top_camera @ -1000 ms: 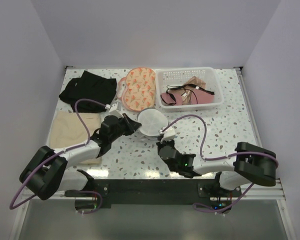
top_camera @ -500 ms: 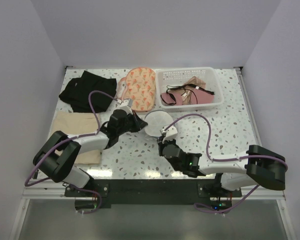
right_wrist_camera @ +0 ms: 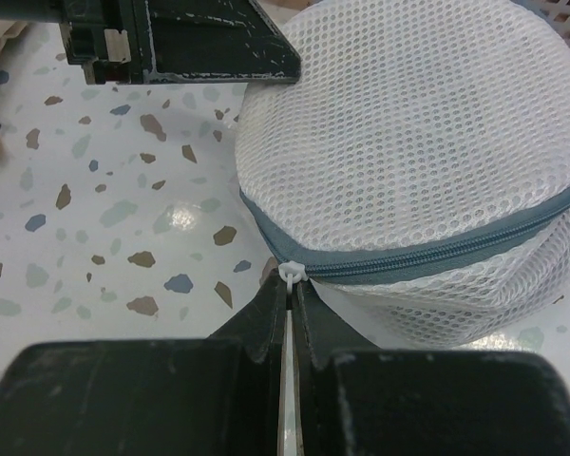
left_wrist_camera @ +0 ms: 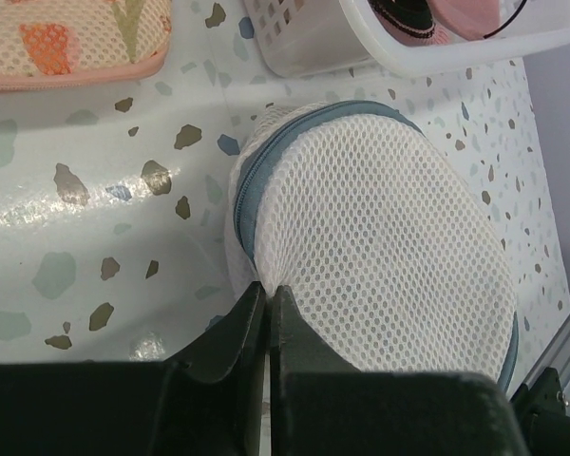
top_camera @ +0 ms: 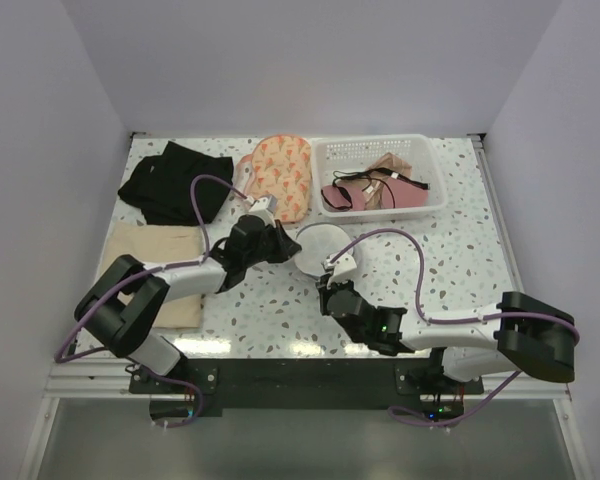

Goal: Unzip the laundry bag and remove the bra
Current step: Unzip the laundry bag at the center of the board.

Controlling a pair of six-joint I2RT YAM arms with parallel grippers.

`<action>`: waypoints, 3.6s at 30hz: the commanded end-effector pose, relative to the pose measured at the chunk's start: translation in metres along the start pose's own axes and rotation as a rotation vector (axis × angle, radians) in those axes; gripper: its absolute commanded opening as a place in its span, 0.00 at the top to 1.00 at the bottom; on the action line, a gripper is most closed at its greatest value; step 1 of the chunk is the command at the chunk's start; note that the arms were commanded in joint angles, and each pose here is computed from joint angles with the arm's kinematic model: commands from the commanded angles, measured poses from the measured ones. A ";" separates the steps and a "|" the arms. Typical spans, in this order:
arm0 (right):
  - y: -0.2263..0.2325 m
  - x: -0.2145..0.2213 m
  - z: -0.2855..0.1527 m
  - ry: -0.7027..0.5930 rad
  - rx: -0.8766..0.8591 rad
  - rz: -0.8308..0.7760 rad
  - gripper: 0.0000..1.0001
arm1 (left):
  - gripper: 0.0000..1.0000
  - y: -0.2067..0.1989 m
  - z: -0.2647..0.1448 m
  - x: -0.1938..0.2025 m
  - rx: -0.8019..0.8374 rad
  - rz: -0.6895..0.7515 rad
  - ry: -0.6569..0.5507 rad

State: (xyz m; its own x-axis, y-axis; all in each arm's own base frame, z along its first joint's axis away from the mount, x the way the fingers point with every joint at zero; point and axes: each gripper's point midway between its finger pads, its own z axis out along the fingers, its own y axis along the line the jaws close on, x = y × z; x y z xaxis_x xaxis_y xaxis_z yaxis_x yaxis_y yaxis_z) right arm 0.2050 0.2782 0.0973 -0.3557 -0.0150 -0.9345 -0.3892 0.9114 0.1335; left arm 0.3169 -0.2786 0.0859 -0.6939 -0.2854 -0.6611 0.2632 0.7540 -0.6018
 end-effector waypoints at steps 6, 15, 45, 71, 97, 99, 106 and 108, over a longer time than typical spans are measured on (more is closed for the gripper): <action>0.020 -0.014 -0.005 -0.024 -0.089 0.054 1.00 | 0.93 0.017 0.019 -0.019 -0.120 0.085 -0.057; 0.018 -0.017 -0.008 -0.031 -0.088 0.072 1.00 | 0.72 0.019 0.029 -0.026 -0.149 0.100 -0.076; 0.034 -0.031 0.009 -0.109 -0.108 0.166 1.00 | 0.24 -0.004 -0.056 -0.016 -0.094 -0.041 -0.098; 0.049 -0.045 0.032 -0.107 -0.186 0.128 1.00 | 0.21 -0.033 -0.034 0.026 0.064 -0.121 0.030; 0.046 -0.035 0.026 -0.088 -0.215 0.118 1.00 | 0.66 -0.045 -0.012 0.026 0.086 -0.076 0.045; 0.044 -0.034 0.026 -0.085 -0.210 0.115 1.00 | 0.67 -0.045 -0.012 0.025 0.084 -0.075 0.041; 0.038 -0.033 0.021 -0.087 -0.197 0.124 1.00 | 0.86 -0.041 -0.012 0.021 0.057 -0.063 0.024; 0.036 -0.031 0.019 -0.081 -0.194 0.122 1.00 | 0.89 -0.039 -0.012 0.019 0.043 -0.056 0.017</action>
State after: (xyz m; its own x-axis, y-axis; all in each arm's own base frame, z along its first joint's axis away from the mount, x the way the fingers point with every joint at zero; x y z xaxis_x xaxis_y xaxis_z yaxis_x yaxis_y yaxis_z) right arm 0.2189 0.3145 0.0950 -0.3825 0.0322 -0.9234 -0.4966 0.8356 0.2349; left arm 0.2729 -0.3066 0.0897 -0.7674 -0.3163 -0.5577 0.2214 0.6855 -0.6936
